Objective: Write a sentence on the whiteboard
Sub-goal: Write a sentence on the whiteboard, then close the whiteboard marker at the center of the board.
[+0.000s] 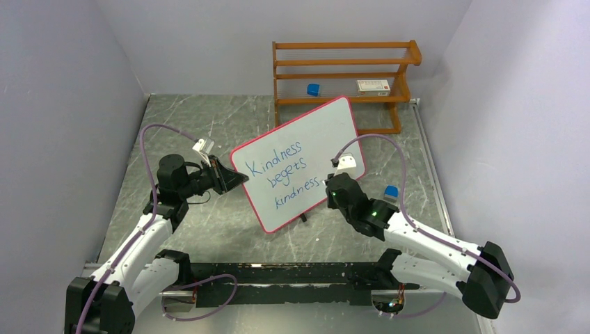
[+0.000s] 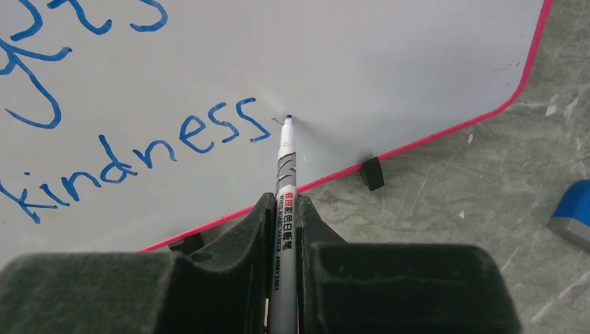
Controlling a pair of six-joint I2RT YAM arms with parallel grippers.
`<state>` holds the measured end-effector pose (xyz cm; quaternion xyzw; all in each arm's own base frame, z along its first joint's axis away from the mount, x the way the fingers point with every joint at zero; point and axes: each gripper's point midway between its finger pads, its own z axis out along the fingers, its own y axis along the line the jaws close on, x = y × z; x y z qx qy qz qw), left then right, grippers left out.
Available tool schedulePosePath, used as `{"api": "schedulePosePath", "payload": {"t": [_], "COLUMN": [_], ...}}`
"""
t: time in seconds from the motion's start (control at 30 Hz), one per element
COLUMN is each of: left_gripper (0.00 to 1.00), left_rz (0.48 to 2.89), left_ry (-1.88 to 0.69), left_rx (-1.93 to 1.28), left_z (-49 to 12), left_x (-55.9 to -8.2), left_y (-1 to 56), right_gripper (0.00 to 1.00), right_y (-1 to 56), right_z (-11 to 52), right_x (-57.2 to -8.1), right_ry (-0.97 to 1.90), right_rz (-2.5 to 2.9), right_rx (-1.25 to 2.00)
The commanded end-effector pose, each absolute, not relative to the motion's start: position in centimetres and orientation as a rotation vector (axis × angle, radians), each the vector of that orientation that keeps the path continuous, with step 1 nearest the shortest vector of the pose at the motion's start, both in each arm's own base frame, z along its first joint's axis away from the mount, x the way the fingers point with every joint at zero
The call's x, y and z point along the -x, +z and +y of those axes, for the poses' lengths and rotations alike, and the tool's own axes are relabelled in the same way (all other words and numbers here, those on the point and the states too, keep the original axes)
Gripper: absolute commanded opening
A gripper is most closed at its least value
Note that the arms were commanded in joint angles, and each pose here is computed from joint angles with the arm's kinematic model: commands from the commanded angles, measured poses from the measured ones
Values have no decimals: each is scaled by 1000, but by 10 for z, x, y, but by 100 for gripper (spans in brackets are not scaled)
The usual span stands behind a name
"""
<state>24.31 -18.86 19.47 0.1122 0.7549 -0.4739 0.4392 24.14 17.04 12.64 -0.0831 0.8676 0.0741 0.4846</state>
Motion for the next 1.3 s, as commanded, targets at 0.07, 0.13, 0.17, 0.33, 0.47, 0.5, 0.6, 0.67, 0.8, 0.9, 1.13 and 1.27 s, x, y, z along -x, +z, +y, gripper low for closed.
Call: {"api": "schedulePosePath", "payload": {"t": [0.07,0.13,0.17,0.33,0.47,0.5,0.6,0.67,0.8,0.9,1.13,1.27], "left_gripper": [5,6,9,20,29,31,38,45,57,69,81,82], "left_rz": [1878,1879,1879,1884,1887,1877,1878,1883,1895,1909,1988,2062], "left_ry": [-1074,-1054,-1045,-999,-970,-961,-932,-884,-722,-578,-324,-244], "left_rx": [-260,-259,-260,-269,-268,-272,-268,-259,-206,-127,5,69], "left_z": [-179,-177,-177,-172,-168,-168,-164,-158,-136,-113,-72,-61], "left_x": [-253,-254,-253,-253,-252,-253,-252,-254,-258,-262,-267,-272], "left_y": [201,203,205,213,222,227,234,241,256,264,262,246], "right_gripper": [0,0,0,0,0,0,0,0,0,0,0,0], "right_y": [143,152,158,179,197,203,214,223,244,259,275,280], "right_z": [163,160,158,150,146,145,141,138,130,125,116,117], "right_x": [-240,-240,-239,-238,-237,-237,-237,-236,-233,-230,-220,-219], "right_ry": [197,201,203,206,220,222,220,227,236,252,316,341], "right_rz": [2083,2065,2053,2011,1975,1961,1937,1918,1861,1823,1749,1734], "right_rx": [156,144,135,104,94,92,89,86,73,61,34,35]}}
